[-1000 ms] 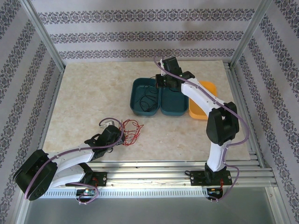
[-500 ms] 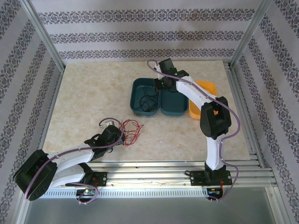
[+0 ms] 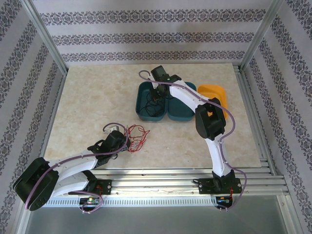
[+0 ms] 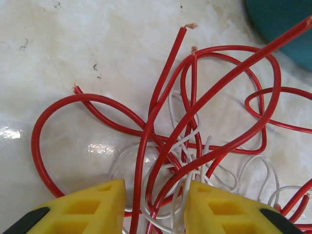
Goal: Untangle the cables
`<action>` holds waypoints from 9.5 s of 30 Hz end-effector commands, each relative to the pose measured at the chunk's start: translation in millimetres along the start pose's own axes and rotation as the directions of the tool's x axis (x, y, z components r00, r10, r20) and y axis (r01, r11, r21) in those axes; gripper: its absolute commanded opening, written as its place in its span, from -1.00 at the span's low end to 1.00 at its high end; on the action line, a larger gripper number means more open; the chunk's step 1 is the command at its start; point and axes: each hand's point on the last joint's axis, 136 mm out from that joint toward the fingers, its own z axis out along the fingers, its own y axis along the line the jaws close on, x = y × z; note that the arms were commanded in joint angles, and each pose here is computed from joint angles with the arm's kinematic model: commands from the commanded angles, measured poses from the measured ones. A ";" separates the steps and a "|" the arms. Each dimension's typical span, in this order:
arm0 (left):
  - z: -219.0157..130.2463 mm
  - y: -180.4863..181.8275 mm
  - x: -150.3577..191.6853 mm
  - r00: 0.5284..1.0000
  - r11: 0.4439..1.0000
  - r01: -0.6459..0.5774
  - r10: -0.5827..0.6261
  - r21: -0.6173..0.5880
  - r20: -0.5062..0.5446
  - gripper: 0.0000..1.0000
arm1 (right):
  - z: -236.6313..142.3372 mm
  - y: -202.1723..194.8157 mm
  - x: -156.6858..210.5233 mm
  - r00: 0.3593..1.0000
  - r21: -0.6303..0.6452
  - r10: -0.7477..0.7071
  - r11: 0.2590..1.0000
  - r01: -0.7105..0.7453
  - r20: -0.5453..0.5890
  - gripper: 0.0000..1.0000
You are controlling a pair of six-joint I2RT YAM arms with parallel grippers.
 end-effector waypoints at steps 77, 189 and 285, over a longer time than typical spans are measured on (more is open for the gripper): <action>-8.5 6.2 -6.6 0.999 1.000 0.023 -0.023 -0.011 0.027 -0.27 | 23.4 -24.2 8.3 0.993 0.188 -0.071 0.978 0.088 -0.094 -0.85; -15.5 5.9 -8.5 0.998 0.999 0.039 -0.040 0.024 0.040 -0.27 | 22.3 88.2 -70.4 0.916 0.345 -0.387 0.878 0.331 0.106 -1.00; -52.2 -6.5 -56.0 0.996 1.000 -0.027 0.028 -0.012 0.079 0.99 | -105.9 136.9 154.4 0.946 -0.187 0.324 0.930 -0.318 0.000 -0.08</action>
